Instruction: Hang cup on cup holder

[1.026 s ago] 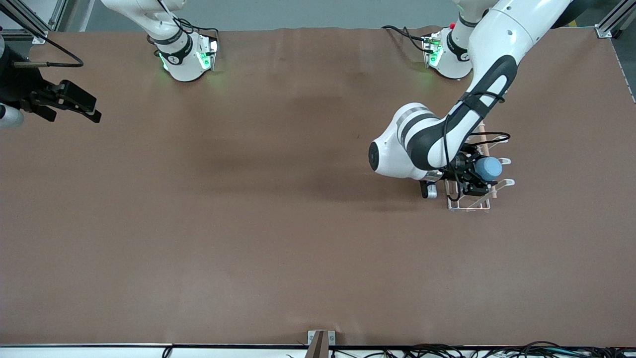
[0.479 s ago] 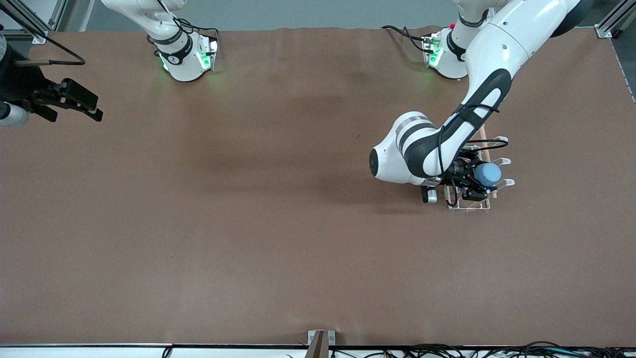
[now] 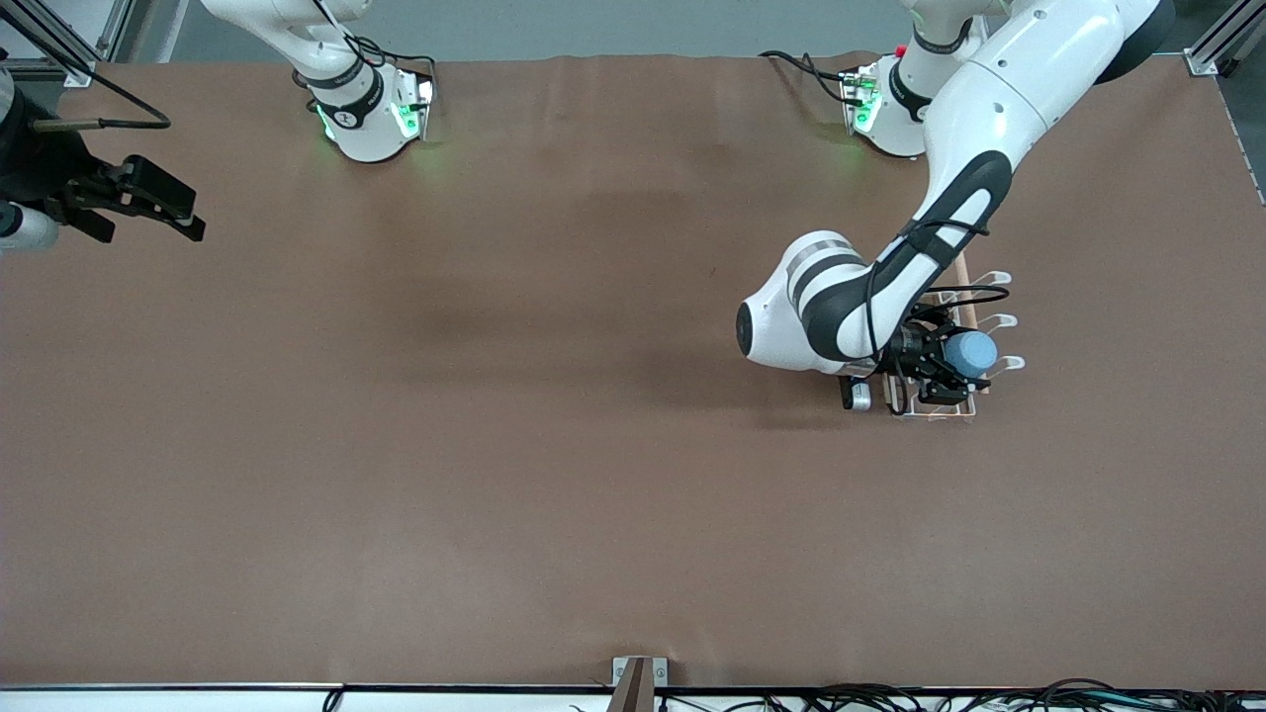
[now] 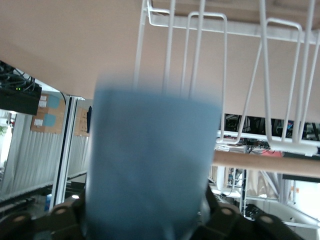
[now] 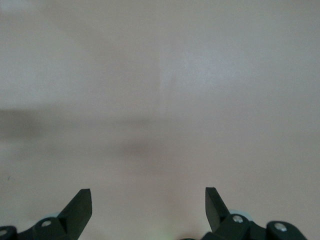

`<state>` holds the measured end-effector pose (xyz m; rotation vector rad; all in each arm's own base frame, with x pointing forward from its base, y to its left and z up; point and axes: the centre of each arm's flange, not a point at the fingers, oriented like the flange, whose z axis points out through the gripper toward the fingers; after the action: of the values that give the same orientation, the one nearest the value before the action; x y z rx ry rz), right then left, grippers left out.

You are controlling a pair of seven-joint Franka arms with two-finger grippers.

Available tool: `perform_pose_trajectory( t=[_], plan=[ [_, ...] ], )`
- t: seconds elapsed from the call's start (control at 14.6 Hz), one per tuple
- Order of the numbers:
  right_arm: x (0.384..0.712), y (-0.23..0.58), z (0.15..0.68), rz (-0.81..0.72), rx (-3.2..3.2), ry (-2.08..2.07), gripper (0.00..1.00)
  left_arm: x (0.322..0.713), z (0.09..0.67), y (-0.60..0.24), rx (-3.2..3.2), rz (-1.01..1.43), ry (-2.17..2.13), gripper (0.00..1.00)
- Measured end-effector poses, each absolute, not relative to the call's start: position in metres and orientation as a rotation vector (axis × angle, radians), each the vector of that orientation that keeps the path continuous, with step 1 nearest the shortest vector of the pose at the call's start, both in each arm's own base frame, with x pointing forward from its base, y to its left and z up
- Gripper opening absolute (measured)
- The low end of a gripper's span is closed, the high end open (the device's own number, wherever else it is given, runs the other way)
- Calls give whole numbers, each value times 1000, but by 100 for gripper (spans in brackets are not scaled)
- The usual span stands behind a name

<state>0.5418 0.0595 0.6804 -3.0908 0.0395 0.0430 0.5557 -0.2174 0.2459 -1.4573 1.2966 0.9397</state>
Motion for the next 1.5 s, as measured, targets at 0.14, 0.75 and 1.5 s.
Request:
perform_pose_trajectory(
  t=[0.14,0.75,1.5],
  plan=[
    [542,60,680,43,-3091,39,100,557,248,-219,-1480,910,1266,100],
    [542,59,680,43,-3091,39,100,613,331,-222,-1773,748,1141,100],
    [542,59,681,44,-3091,41,100,609,464,-282,-2232,305,867,100]
  ],
)
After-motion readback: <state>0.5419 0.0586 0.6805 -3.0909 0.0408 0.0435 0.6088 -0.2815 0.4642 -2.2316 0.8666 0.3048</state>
